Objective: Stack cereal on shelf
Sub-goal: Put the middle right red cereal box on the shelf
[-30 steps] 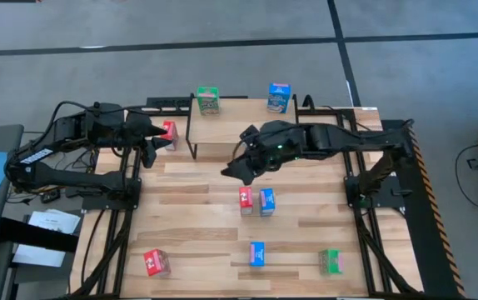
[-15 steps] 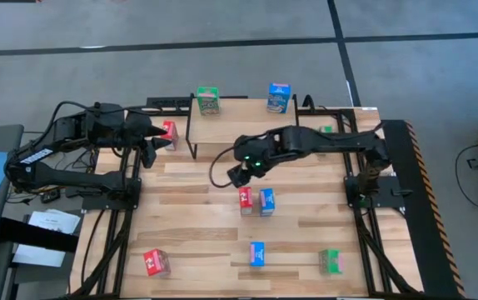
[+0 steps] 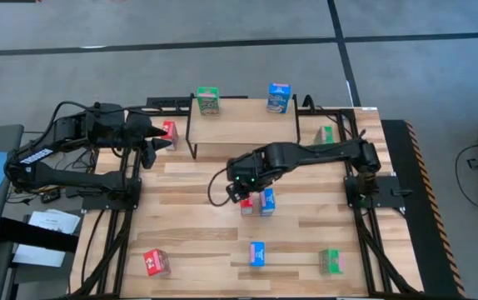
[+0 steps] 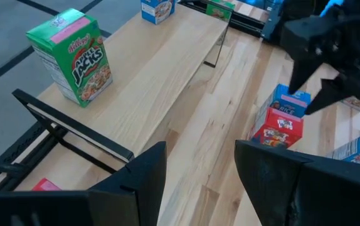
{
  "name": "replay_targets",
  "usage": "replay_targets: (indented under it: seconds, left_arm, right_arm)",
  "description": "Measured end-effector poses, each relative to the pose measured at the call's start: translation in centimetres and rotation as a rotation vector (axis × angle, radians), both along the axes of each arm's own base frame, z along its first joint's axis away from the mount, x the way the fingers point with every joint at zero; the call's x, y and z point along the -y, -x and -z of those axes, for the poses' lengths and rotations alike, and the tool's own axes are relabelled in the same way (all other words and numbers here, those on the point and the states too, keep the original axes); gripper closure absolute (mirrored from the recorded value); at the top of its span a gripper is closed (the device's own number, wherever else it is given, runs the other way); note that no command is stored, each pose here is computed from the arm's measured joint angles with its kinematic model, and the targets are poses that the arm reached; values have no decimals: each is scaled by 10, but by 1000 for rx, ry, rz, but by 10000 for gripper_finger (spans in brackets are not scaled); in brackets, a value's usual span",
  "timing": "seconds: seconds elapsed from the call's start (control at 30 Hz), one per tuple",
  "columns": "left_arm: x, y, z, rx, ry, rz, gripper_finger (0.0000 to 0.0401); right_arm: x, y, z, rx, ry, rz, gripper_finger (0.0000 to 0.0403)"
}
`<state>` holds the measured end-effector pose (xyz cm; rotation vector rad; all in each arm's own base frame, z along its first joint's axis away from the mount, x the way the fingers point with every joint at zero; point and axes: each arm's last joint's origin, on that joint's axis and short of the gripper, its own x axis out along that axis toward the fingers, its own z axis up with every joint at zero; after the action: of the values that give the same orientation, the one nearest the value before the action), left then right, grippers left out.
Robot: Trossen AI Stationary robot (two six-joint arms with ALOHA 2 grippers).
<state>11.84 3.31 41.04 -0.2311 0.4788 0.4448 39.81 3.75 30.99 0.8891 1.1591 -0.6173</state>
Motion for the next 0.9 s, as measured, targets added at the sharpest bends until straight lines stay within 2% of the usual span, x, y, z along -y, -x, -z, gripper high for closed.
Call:
replay_targets:
  seconds: [0.3,0.57,0.73,0.9]
  left_arm:
    - [0,1,1,-30,-26,18,225]
    - [0,1,2,-37,-37,26,225]
    - [0,1,2,-43,-39,28,225]
    - [0,1,2,-44,-40,28,225]
  right_arm:
    - [-16,-7,15,-34,-22,52,127]
    - [-20,-16,14,32,-134,15,127]
    - [-18,-18,13,60,-130,-4,127]
    - [-16,-20,17,54,-119,44,127]
